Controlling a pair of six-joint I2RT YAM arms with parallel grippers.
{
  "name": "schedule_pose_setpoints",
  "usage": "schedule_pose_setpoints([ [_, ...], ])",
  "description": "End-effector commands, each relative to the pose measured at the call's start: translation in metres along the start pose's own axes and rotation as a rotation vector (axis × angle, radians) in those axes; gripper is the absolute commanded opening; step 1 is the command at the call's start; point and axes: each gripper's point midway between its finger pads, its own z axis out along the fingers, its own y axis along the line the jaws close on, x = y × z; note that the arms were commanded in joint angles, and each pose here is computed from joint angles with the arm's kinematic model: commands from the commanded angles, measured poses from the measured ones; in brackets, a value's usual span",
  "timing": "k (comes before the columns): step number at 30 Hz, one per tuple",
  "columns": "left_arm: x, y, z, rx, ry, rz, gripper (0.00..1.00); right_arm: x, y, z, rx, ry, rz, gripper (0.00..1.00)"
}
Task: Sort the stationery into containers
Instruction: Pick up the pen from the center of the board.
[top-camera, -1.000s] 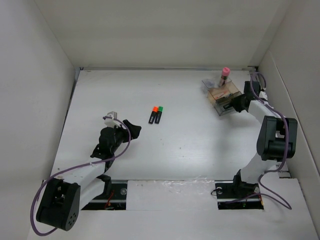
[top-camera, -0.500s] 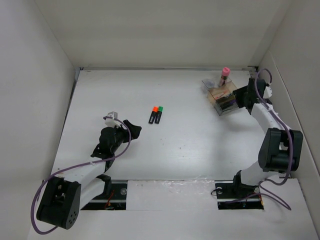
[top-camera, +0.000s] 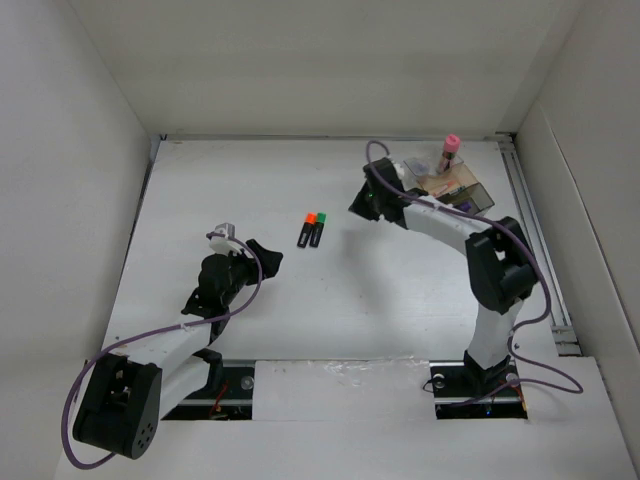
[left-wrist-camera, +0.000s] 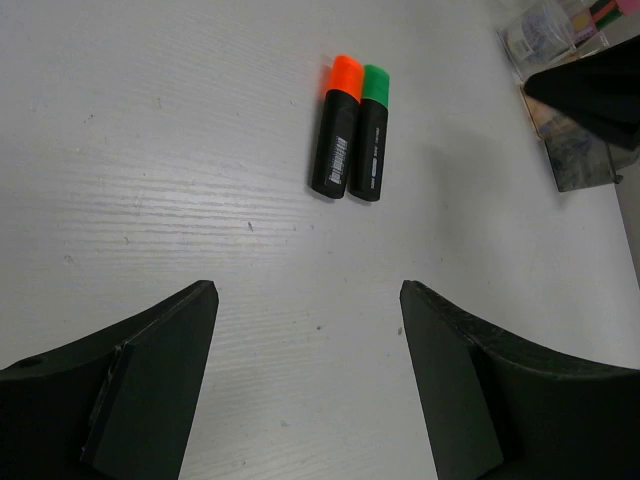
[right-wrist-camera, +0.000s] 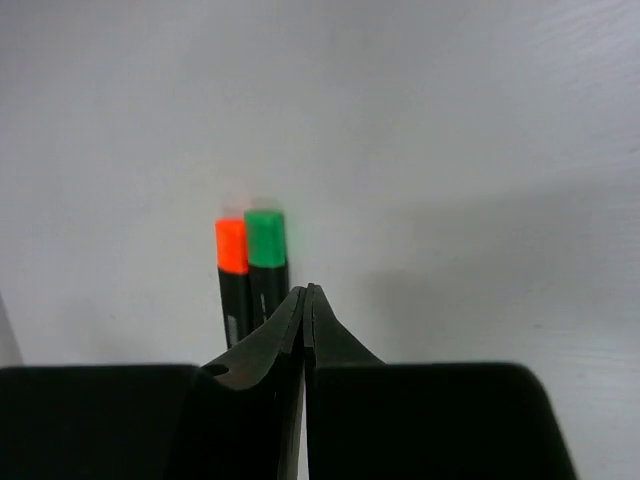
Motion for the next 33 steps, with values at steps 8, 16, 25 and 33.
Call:
schedule_pose_setpoints([
  [8, -0.023, -0.017, 0.003, 0.049, -0.07, 0.007, 0.71, 0.094, 0.044, 0.028, 0.115, 0.084, -0.309, 0.54],
  [16, -0.023, -0.017, 0.003, 0.049, -0.07, 0.007, 0.71, 0.106, 0.032, 0.051, 0.18, 0.09, -0.351, 0.57],
  [25, -0.022, -0.018, 0.002, 0.056, -0.064, 0.007, 0.71, 0.121, 0.025, 0.064, 0.218, 0.129, -0.396, 0.56],
  [33, -0.024, -0.021, 0.001, 0.063, -0.072, -0.001, 0.71, 0.097, -0.009, 0.058, 0.307, 0.07, -0.334, 0.15],
])
